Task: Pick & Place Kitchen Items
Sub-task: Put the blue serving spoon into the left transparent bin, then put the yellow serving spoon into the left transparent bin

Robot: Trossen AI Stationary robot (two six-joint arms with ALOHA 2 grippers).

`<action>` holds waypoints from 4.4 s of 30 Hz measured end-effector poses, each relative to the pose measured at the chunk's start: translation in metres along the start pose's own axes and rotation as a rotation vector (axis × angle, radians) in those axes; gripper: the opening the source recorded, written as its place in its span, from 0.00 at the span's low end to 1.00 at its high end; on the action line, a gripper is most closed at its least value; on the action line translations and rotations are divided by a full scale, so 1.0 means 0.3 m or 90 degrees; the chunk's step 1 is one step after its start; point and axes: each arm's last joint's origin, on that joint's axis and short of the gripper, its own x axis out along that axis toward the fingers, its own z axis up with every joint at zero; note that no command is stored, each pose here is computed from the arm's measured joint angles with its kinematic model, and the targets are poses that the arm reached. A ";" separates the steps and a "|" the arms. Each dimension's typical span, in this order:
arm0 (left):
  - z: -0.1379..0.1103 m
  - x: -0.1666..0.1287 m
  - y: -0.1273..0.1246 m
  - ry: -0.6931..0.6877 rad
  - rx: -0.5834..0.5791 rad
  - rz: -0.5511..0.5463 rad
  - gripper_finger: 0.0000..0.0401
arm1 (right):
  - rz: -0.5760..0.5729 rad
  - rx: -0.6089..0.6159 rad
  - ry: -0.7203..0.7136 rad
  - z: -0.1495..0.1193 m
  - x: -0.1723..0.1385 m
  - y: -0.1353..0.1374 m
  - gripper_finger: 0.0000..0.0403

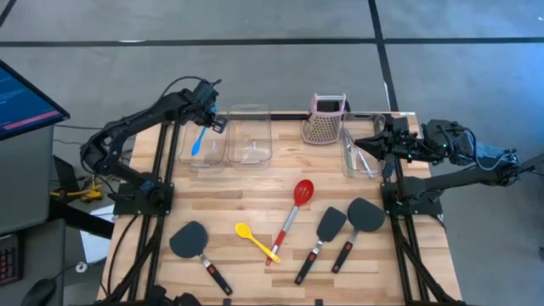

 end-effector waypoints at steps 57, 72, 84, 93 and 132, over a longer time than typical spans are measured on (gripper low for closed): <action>-0.061 -0.226 0.038 -0.257 -0.086 -0.216 0.27 | 0.000 0.028 0.000 0.000 0.000 0.000 0.00; -0.278 -0.737 -0.072 -0.612 0.106 -0.726 0.04 | -0.007 0.023 0.020 -0.008 0.033 0.007 0.00; -0.392 -0.827 -0.248 -0.646 0.247 -0.848 0.01 | -0.009 0.021 0.056 -0.023 0.088 0.019 0.00; -0.432 -0.804 -0.357 -0.591 0.296 -0.852 0.01 | 0.001 0.034 0.064 -0.026 0.097 0.026 0.00; -0.309 -0.859 -0.769 -0.635 0.412 -0.843 0.01 | 0.025 0.023 0.074 -0.033 0.092 0.043 0.00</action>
